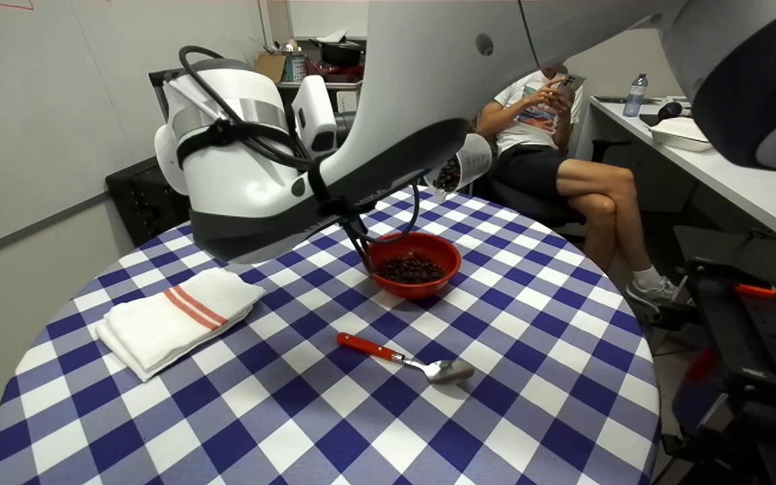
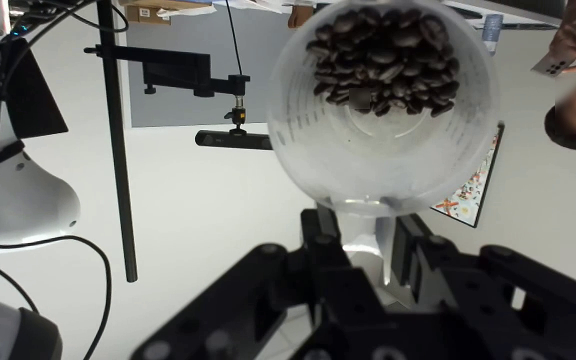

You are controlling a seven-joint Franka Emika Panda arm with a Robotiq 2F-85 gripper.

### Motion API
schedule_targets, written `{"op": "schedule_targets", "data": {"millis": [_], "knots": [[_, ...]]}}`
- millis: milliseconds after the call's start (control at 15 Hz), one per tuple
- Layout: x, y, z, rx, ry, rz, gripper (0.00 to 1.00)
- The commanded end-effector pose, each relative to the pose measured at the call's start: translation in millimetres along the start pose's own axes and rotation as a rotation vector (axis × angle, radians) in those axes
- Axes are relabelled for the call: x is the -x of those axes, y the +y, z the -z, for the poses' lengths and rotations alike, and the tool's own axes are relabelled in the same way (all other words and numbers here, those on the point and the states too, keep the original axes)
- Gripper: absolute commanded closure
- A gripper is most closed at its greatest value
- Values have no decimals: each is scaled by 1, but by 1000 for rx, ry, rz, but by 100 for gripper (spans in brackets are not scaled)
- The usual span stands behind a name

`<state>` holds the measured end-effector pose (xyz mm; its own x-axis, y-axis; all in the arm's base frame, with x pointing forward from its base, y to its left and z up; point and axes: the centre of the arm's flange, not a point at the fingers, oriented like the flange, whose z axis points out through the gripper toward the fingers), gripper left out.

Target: Pour some contents from the transparent jar into the orange bowl

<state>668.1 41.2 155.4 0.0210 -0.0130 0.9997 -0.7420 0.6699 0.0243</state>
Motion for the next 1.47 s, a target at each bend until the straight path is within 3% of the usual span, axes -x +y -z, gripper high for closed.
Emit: {"op": "schedule_targets", "data": {"millis": [0, 400, 867, 1067, 1400], "knots": [[-12, -56, 50, 58, -58, 42, 93], [-71, -88, 11, 178, -269, 149, 93], [-154, -107, -48, 222, -570, 286, 93], [-158, -116, -82, 240, -709, 326, 93], [-133, -145, -142, 299, -962, 349, 93]]}}
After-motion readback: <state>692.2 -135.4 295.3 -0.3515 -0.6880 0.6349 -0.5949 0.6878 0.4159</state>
